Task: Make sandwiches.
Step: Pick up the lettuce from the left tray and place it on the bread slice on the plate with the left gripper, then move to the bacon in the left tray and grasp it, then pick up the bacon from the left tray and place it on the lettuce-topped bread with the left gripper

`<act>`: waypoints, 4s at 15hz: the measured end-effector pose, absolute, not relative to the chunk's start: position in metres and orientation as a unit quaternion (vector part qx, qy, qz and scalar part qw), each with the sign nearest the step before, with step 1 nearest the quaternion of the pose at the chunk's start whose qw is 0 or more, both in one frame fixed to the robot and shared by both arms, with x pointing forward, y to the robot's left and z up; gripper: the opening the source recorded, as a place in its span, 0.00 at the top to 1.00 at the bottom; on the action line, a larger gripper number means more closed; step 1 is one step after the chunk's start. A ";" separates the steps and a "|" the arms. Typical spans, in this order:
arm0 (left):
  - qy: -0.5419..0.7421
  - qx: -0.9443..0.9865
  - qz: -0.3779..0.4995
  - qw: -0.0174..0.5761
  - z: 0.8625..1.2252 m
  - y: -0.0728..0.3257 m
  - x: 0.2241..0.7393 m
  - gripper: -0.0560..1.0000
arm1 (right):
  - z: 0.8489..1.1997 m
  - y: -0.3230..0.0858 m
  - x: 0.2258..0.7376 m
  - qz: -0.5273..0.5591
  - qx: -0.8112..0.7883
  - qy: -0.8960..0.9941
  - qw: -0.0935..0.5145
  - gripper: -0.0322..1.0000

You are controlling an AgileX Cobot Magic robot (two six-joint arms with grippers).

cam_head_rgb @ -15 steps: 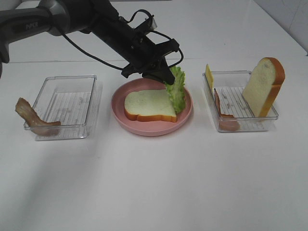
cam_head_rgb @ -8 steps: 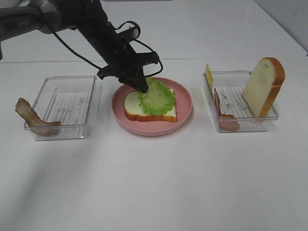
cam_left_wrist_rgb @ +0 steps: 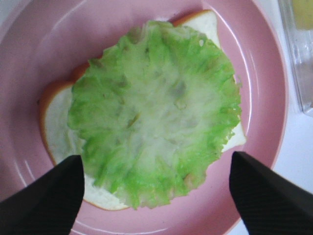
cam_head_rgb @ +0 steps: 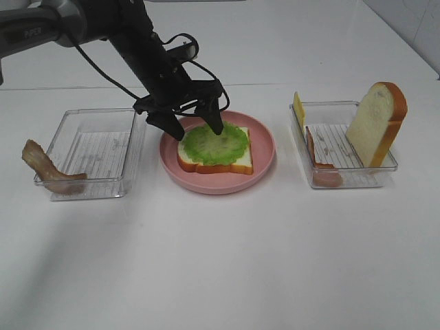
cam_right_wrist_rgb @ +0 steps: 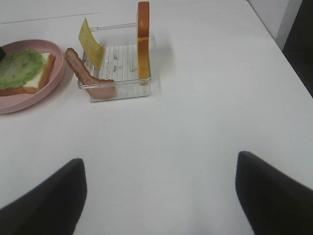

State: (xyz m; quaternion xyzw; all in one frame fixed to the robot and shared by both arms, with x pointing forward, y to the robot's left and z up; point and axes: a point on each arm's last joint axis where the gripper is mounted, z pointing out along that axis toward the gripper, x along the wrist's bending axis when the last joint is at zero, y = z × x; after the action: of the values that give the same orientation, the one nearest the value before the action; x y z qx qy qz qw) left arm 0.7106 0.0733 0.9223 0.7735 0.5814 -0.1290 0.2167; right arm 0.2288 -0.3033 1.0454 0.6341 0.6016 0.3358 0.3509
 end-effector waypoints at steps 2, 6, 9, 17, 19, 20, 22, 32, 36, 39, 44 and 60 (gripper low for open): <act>0.580 0.782 -0.107 0.200 0.937 0.079 0.709 0.19 | 1.045 -0.303 0.229 0.336 0.634 0.602 0.351 0.21; 0.601 0.776 -0.018 0.190 0.983 0.094 0.710 0.19 | 1.045 -0.303 0.229 0.336 0.634 0.602 0.351 0.21; 0.596 0.778 0.047 0.193 1.022 0.107 0.705 0.19 | 1.045 -0.303 0.229 0.336 0.634 0.602 0.351 0.21; 0.666 0.732 0.061 0.126 1.056 0.197 0.652 0.19 | 1.045 -0.303 0.229 0.336 0.634 0.602 0.351 0.21; 0.693 0.713 0.042 0.093 1.044 0.228 0.635 0.19 | 1.045 -0.303 0.229 0.336 0.634 0.602 0.351 0.21; 0.701 0.708 0.033 0.080 1.036 0.235 0.632 0.19 | 1.045 -0.303 0.229 0.336 0.634 0.602 0.351 0.21; 0.714 0.698 0.016 0.055 1.020 0.249 0.626 0.19 | 1.045 -0.303 0.229 0.336 0.634 0.602 0.351 0.21; 0.727 0.686 -0.002 0.029 0.952 0.252 0.641 0.27 | 1.045 -0.303 0.229 0.336 0.634 0.602 0.351 0.21; 0.727 0.685 0.007 0.040 0.945 0.251 0.646 0.35 | 1.045 -0.303 0.229 0.336 0.634 0.602 0.351 0.21; 0.728 0.685 0.007 0.039 0.940 0.251 0.647 0.39 | 1.045 -0.303 0.229 0.336 0.634 0.602 0.351 0.21; 0.728 0.685 0.001 0.033 0.932 0.251 0.649 0.50 | 1.045 -0.303 0.229 0.336 0.634 0.602 0.351 0.21; 0.696 0.659 -0.078 0.275 0.995 0.212 0.667 0.95 | 1.045 -0.303 0.229 0.336 0.634 0.602 0.351 0.21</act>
State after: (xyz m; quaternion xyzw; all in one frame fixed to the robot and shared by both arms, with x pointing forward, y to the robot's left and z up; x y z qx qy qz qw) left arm 0.6668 0.2119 0.9948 0.6593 0.6955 -0.0775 0.2749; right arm 0.2288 -0.3033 1.0454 0.6341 0.6016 0.3358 0.3509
